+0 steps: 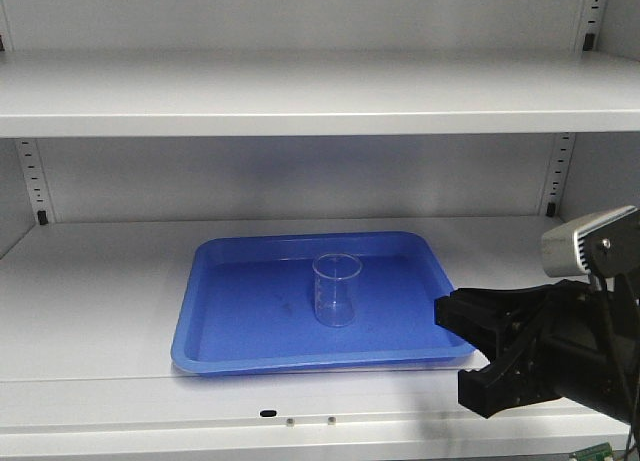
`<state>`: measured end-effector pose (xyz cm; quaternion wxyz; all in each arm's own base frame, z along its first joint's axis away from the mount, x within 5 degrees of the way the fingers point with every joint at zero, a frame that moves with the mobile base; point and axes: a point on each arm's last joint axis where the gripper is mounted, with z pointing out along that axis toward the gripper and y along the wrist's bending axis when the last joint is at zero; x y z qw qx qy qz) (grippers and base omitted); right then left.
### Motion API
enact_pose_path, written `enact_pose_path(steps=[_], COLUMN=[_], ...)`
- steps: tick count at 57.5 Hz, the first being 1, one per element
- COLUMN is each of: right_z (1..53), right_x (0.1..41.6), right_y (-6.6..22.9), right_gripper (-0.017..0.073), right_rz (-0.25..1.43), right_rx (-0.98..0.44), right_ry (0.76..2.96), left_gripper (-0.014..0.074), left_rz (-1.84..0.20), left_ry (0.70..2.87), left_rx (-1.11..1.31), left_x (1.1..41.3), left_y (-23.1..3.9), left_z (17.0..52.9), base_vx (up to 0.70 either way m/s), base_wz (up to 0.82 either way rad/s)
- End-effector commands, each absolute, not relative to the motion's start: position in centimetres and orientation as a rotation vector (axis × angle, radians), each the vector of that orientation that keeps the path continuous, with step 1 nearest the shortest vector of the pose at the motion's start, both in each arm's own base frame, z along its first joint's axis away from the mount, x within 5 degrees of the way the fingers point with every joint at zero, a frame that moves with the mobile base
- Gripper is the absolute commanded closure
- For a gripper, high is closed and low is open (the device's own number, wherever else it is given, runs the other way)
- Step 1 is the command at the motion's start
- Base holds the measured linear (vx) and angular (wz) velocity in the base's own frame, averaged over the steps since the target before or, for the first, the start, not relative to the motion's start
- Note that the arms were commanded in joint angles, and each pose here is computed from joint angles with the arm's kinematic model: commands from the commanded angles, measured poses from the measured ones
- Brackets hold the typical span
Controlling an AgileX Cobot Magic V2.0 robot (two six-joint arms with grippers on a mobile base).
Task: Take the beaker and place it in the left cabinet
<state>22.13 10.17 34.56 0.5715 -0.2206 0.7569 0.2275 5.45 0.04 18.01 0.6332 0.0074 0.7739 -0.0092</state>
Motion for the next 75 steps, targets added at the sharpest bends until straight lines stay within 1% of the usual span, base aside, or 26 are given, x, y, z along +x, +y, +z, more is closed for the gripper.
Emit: enact_pose_path(steps=[1,14,17,18,20,21,22,28,30,31,32,33,34,35,36,37,39,43,45,55,60,68,71,75], right_z=[36.0,36.0,36.0,36.2,36.4,36.6,36.8,37.8,38.0,38.0,38.0,37.9,37.8,37.7,37.6,37.4,37.3,37.3,37.3,36.1,34.6,31.3,29.8,27.9], right_x=[21.9,21.9,22.1,22.3,22.5,22.5,22.5,22.2,22.1,21.9,21.7,21.4,21.2,20.8,20.5,20.2,19.4,17.9,17.3,14.9,14.4,13.0,12.5,11.7], right_y=[9.8,9.7,9.7,9.4,9.3,9.1,9.0,8.0,7.7,7.5,7.4,7.1,7.0,6.8,6.6,6.4,6.0,5.4,5.1,4.7,4.8,4.6,4.3,3.4], right_gripper=[0.0568,0.0568,0.0568,0.0568,0.0568,0.0568,0.0568,0.0568,0.0568,0.0568,0.0568,0.0568,0.0568,0.0568,0.0568,0.0568,0.0568,0.0568,0.0568,0.0568,0.0568,0.0568,0.0568,0.0568], right_rz=[0.483,0.476,0.485,0.484,0.461,0.464,0.436,0.345,0.339,0.286,0.287,0.232,0.231,0.18,0.198,0.147,0.115,0.082,0.075,0.133,0.18,0.24,0.255,0.262], right_rx=[-0.519,-0.518,-0.479,-0.423,-0.408,-0.373,-0.379,-0.299,-0.248,-0.261,-0.231,-0.249,-0.228,-0.253,-0.221,-0.25,-0.273,-0.31,-0.327,-0.316,-0.309,-0.29,-0.265,-0.184], right_ry=[1.724,1.722,1.726,1.715,1.696,1.686,1.669,1.606,1.615,1.623,1.641,1.662,1.687,1.714,1.745,1.777,1.825,1.883,1.877,1.75,1.697,1.682,1.7,1.724], left_gripper=[0.059,0.059,0.059,0.059,0.059,0.059,0.059,0.059,0.059,0.059,0.059,0.059,0.059,0.059,0.059,0.059,0.059,0.059,0.059,0.059,0.059,0.059,0.059,0.059], left_rz=[-0.04,-0.04,-0.04,-0.04,-0.04,-0.04,-0.04,-0.04,-0.04,-0.04,-0.04,-0.04,-0.04,-0.04,-0.04,-0.04,-0.04,-0.04,-0.04,-0.04,-0.04,-0.04,-0.04,-0.04], left_ry=[1.667,1.667,1.667,1.667,1.667,1.667,1.667,1.667,1.667,1.667,1.667,1.667,1.667,1.667,1.667,1.667,1.667,1.667,1.667,1.667,1.667,1.667,1.667,1.667], left_rx=[0.022,0.022,0.022,0.022,0.022,0.022,0.022,0.022,0.022,0.022,0.022,0.022,0.022,0.022,0.022,0.022,0.022,0.022,0.022,0.022,0.022,0.022,0.022,0.022], left_x=[5.5,5.5,5.5,5.5,5.5,5.5,5.5,5.5,5.5,5.5,5.5,5.5,5.5,5.5,5.5,5.5,5.5,5.5,5.5,5.5,5.5,5.5,5.5,5.5], left_y=[-0.1,-0.1,-0.1,-0.1,-0.1,-0.1,-0.1,-0.1,-0.1,-0.1,-0.1,-0.1,-0.1,-0.1,-0.1,-0.1,-0.1,-0.1,-0.1,-0.1,-0.1,-0.1,-0.1,-0.1], left_z=[19.2,19.2,19.2,19.2,19.2,19.2,19.2,19.2,19.2,19.2,19.2,19.2,19.2,19.2,19.2,19.2,19.2,19.2,19.2,19.2,19.2,19.2,19.2,19.2], base_vx=[0.0,0.0,0.0,0.0,0.0,0.0,0.0,0.0,0.0,0.0,0.0,0.0,0.0,0.0,0.0,0.0,0.0,0.0,0.0,0.0,0.0,0.0,0.0,0.0], base_wz=[0.0,0.0,0.0,0.0,0.0,0.0,0.0,0.0,0.0,0.0,0.0,0.0,0.0,0.0,0.0,0.0,0.0,0.0,0.0,0.0,0.0,0.0,0.0,0.0])
